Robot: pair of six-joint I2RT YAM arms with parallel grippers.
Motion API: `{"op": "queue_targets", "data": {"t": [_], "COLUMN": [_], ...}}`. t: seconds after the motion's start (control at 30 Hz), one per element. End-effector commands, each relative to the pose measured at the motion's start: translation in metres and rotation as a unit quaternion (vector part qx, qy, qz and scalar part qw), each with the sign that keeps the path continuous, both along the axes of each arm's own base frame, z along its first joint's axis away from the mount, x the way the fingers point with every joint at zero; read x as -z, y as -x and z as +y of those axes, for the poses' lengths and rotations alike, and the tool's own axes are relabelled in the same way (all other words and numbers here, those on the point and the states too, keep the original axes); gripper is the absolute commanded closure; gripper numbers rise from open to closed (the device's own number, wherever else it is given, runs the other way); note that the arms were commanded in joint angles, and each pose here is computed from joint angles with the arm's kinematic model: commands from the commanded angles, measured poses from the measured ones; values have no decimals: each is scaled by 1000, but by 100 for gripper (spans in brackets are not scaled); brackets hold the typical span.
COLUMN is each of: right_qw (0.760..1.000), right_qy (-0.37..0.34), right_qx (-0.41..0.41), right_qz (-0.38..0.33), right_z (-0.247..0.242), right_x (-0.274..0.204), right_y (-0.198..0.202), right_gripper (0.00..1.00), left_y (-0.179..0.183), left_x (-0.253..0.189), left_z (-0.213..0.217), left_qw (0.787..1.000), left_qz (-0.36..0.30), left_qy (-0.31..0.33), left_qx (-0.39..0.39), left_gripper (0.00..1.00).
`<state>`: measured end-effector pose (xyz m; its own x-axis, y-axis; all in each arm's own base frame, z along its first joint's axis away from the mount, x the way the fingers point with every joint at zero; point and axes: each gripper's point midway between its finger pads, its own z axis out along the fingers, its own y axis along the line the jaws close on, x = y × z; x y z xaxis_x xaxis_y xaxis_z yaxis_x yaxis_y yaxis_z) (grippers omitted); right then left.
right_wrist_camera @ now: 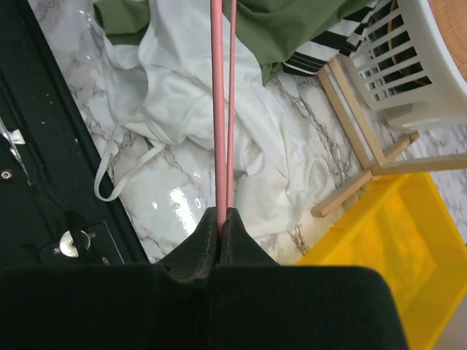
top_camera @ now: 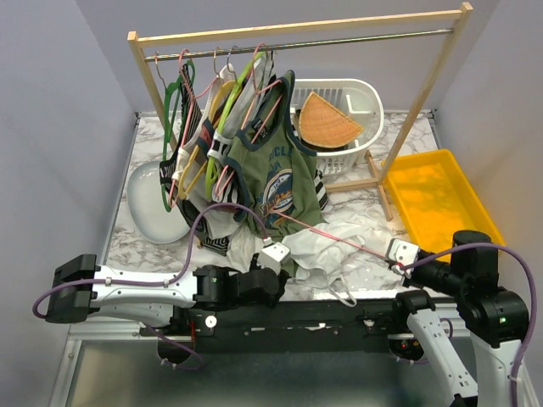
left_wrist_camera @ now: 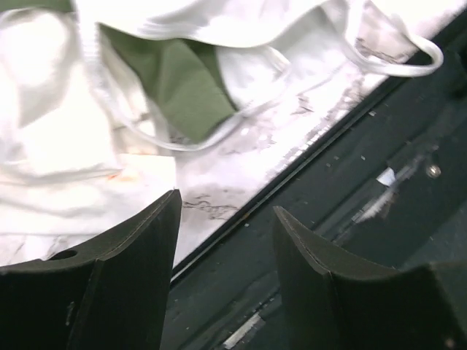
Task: Place the tank top on the hanger
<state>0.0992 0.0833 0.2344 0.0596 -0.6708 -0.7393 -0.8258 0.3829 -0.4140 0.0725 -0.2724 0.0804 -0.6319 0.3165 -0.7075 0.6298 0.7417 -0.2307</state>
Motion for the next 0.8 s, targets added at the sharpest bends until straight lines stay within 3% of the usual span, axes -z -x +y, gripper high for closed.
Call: {"op": "queue_targets", "data": {"t": [0.0,0.4,0.7,0.77], "right_qw": [997,994,992,992], "right_qy": [-13,-2,4,8], "right_qx": [-46,-14,15,22], "right_qz": [63,108,125,122], "right_z": [10,1,-6,-8], "right_x": [15,40,52,52], "right_y": [39,47,47,46], "right_gripper": [100,99,99,99], "left_y": [-30,-70,-80,-84], "left_x": [-13,-17,-4,3], "left_z": [17,1,-11,-9], "left_qw": [995,995,996,996], "left_qz": [-40,-39,-27,-28], "left_qy": [3,-13,-13,-26], "left_qx": [-95,-92,-80,-86], "left_gripper": [37,43,49,56]}}
